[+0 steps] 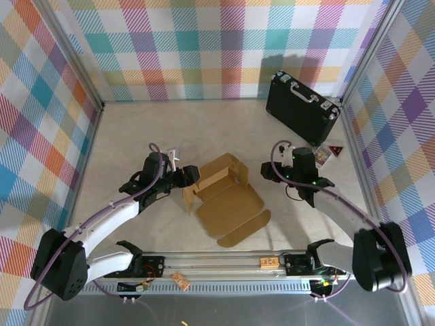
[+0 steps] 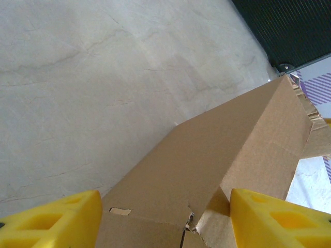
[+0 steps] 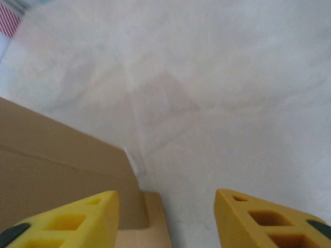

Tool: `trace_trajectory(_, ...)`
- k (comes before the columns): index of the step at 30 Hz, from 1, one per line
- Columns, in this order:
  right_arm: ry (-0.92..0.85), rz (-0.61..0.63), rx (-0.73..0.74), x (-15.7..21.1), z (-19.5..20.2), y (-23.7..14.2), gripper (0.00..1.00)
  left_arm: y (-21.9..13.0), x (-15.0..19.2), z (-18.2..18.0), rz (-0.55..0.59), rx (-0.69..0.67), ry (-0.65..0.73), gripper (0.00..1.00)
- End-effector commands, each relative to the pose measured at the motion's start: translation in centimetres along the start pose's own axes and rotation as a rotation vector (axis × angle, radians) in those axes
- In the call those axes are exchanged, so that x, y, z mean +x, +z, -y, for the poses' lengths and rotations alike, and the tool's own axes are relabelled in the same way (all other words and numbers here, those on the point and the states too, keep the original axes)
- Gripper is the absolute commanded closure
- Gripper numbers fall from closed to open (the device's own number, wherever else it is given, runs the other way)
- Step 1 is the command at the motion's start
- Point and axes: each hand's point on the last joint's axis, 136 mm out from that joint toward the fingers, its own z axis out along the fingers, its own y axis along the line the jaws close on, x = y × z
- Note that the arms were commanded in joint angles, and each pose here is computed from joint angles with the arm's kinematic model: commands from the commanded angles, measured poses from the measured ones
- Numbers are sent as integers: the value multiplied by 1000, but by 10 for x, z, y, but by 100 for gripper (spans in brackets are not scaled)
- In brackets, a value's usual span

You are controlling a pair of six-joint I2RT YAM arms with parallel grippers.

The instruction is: Fold the paper box

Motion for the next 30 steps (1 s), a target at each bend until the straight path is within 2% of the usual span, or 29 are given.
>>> trace_trajectory(1, -15, -101, -143, 9, -25, 13, 56, 4, 35, -32, -117, -131, 11, 35)
trace_trajectory(7, -192, -217, -283, 36, -52, 32, 64, 5, 32, -30, -115, -126, 8, 35)
trace_trajectory(12, -351, -274, -378, 47, -71, 41, 62, 6, 34, -32, -121, -131, 7, 35)
trace_trajectory(21, -501, -300, -471, 42, -85, 61, 47, 5, 34, -32, -122, -132, 7, 35)
trace_trajectory(26, -579, -258, -524, 44, -90, 63, 37, 3, 33, -33, -118, -140, 11, 35)
trace_trajectory(30, -714, -193, -575, 48, -98, 65, 29, 1, 34, -33, -115, -141, 12, 35)
